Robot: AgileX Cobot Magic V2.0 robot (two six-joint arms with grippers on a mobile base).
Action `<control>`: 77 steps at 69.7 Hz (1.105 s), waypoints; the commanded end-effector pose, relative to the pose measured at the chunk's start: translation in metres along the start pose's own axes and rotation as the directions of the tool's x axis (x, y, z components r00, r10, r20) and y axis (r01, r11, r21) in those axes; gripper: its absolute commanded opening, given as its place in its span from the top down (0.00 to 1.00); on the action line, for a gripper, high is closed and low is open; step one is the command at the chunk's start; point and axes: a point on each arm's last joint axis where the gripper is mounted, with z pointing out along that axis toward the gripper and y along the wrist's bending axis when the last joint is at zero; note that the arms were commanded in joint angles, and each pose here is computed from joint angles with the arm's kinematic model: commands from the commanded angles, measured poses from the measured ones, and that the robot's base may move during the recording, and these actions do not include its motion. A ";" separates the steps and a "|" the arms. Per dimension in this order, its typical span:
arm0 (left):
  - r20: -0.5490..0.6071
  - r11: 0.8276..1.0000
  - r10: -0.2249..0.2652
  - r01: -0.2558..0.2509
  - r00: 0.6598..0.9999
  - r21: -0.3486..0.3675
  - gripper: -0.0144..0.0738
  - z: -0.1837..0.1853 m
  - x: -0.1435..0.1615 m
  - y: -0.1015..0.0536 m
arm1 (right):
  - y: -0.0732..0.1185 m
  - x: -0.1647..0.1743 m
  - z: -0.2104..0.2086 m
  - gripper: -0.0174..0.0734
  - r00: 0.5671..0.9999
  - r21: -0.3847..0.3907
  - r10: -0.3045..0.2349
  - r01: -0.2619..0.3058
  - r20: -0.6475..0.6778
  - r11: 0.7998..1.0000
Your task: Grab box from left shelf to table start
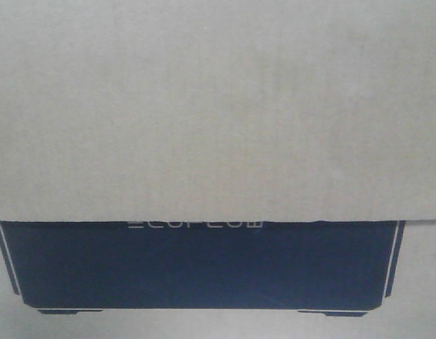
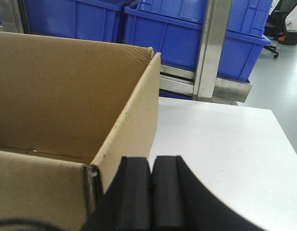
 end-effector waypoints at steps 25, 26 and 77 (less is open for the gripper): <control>0.100 1.000 -0.001 0.001 0.995 0.003 0.95 -0.001 -0.008 0.000 | -0.001 -0.016 -0.002 0.75 0.994 0.008 -0.002 0.002 0.111 1.000; 0.094 1.000 -0.009 0.009 0.996 0.005 0.95 -0.001 -0.005 0.000 | -0.001 -0.016 -0.002 0.75 0.994 0.008 -0.002 0.002 0.111 1.000; -0.088 0.994 -0.105 0.107 0.991 0.017 0.95 0.008 0.069 -0.007 | -0.001 -0.016 -0.002 0.75 0.994 0.008 -0.002 0.002 0.111 1.000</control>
